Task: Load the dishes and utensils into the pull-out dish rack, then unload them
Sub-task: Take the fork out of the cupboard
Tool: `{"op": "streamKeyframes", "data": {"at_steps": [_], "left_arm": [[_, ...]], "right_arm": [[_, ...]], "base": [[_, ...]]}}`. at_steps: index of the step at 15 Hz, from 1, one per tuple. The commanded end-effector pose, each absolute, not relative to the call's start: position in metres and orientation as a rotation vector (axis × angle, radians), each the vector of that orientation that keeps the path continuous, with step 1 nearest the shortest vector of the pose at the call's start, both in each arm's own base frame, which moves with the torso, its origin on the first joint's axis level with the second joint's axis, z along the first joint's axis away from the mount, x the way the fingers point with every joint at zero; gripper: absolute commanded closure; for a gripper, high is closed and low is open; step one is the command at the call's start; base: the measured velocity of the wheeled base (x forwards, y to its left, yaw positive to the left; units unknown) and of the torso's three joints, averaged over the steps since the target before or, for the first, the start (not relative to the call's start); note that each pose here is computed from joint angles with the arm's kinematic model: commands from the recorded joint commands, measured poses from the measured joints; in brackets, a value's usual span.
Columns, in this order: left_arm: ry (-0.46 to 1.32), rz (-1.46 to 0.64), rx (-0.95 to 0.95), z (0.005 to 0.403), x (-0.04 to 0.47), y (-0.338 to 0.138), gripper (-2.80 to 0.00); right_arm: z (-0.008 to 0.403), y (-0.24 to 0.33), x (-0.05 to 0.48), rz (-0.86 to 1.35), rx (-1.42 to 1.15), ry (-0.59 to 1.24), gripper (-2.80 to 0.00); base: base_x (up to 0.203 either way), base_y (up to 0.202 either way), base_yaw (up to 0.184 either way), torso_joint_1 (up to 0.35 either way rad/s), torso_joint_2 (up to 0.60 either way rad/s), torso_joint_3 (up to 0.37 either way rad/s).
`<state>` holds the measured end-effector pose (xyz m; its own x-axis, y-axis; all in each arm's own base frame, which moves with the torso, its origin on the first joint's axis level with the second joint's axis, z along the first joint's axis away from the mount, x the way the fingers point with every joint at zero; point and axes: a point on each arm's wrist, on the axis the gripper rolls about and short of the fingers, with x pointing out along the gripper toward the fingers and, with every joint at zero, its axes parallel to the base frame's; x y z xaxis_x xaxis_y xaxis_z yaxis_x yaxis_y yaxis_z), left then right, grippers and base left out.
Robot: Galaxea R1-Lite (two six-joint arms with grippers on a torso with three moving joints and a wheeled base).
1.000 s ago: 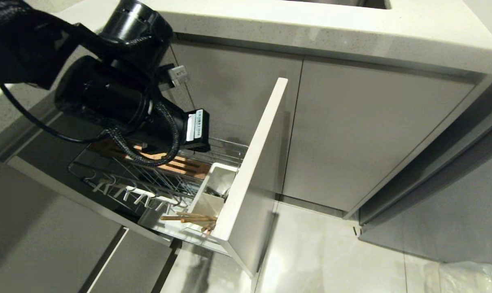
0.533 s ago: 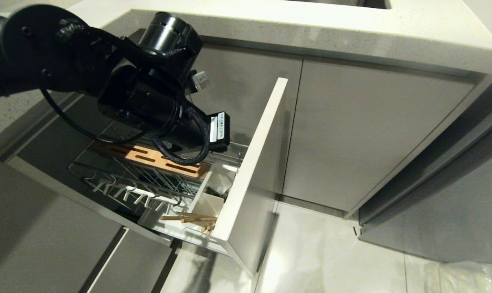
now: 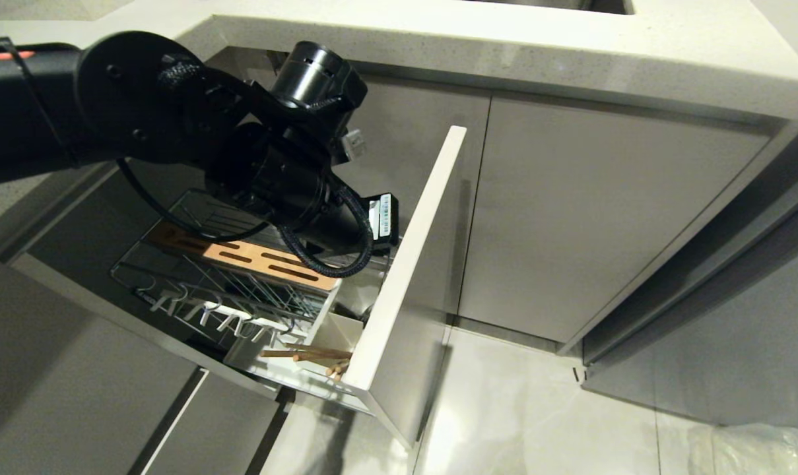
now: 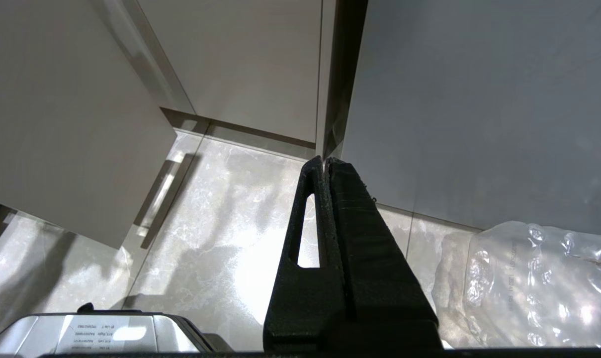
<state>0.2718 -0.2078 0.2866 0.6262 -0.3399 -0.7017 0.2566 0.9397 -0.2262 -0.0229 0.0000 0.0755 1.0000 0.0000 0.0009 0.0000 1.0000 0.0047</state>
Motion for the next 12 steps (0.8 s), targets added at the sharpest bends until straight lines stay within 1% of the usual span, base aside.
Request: {"op": "streamKeyframes", "data": {"at_steps": [1,6,12], "left_arm": [[0.840,-0.336,-0.102,0.282,0.275,-0.210,-2.80],[0.823,-0.310,-0.099,0.283,0.277,-0.210,-2.80],[0.847,-0.266,-0.098,0.267,0.299,-0.213,-2.80]], "right_arm": [[0.075,0.000,-0.023,0.000,0.005,0.000,0.00],[0.075,0.000,-0.023,0.000,0.005,0.000,0.00],[0.075,0.000,-0.023,0.000,0.005,0.000,0.00]], "base": [[0.000,0.000,0.000,0.000,0.00,0.000],[0.000,0.000,0.000,0.000,0.00,0.000],[0.000,0.000,0.000,0.000,0.00,0.000]]}}
